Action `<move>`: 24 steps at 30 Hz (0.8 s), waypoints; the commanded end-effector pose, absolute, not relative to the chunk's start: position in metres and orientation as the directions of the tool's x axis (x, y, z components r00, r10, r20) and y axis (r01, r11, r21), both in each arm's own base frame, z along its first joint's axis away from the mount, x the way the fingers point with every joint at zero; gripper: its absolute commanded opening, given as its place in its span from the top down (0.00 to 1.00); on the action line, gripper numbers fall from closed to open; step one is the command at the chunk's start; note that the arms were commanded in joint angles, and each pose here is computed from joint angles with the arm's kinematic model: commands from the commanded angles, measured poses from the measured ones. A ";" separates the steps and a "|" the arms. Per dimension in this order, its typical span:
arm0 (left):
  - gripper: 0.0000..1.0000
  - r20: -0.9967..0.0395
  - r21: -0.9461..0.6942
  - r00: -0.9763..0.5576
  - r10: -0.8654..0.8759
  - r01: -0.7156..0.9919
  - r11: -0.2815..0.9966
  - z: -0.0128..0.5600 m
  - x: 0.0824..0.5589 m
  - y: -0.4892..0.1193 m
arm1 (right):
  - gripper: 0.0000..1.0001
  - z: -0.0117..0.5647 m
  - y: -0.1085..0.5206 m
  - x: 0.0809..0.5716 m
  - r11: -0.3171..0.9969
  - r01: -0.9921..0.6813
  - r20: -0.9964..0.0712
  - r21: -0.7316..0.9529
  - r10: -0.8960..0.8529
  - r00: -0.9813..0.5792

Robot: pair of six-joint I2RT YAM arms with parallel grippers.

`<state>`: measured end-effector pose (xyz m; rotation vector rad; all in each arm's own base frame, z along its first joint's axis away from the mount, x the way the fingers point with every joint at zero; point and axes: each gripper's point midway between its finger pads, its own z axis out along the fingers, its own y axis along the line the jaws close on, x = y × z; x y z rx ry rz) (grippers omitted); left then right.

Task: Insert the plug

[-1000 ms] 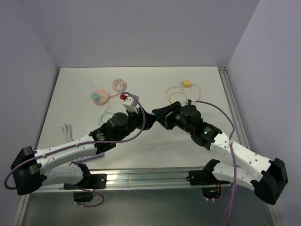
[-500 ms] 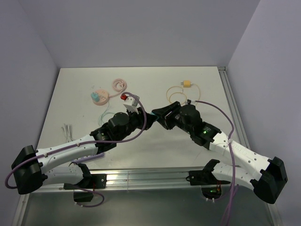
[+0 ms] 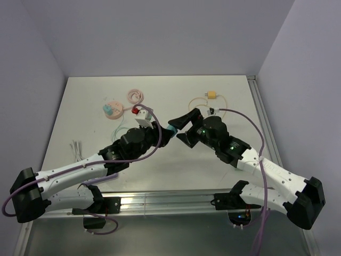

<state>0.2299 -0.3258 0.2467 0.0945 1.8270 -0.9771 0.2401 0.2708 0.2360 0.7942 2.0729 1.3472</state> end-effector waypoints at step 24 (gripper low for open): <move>0.99 -0.445 -0.594 -0.692 -0.568 -0.247 0.766 0.283 0.348 -0.157 | 0.02 0.212 0.153 0.242 0.722 0.115 -0.583 0.682 0.632 -0.511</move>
